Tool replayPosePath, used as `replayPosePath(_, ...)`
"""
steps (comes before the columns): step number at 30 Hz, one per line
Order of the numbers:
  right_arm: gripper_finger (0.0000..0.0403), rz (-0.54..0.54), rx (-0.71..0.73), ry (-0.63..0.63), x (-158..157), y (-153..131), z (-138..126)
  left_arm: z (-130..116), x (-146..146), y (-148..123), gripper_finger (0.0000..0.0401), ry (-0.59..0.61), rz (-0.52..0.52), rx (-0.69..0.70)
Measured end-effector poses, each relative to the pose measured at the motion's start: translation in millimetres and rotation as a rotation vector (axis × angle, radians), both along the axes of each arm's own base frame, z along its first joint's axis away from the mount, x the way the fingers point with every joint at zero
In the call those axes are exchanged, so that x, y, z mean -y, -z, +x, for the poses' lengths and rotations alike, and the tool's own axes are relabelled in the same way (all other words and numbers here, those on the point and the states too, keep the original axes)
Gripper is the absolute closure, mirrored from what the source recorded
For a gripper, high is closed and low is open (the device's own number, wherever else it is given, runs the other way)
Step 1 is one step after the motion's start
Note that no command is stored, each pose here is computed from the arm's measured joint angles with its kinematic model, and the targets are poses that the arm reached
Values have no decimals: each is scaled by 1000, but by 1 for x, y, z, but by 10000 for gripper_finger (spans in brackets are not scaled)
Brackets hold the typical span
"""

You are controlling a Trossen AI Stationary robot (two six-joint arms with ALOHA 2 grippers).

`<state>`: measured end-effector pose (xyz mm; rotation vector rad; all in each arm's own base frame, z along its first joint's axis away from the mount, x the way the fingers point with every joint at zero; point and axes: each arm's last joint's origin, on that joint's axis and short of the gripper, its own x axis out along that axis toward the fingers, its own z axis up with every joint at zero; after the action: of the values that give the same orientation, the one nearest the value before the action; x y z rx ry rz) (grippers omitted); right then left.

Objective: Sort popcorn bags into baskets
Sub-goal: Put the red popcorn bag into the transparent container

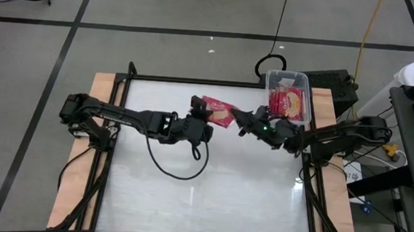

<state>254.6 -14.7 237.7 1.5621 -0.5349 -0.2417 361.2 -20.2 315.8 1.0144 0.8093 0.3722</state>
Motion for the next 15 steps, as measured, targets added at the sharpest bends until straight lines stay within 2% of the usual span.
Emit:
replayPosePath(2,398,-41,28,-11,4,-6,-3,-2,2,-4,302,-36,-46,62)
replayPosePath(9,402,-101,73,-56,26,-27,-19,-29,10,-39,181,-99,-90,243)
replayPosePath(12,402,-131,70,-103,34,-33,-27,-43,11,-58,143,-148,-173,392)
replayPosePath(15,402,-161,40,-196,37,-36,-33,-64,9,-81,130,-195,-331,587)
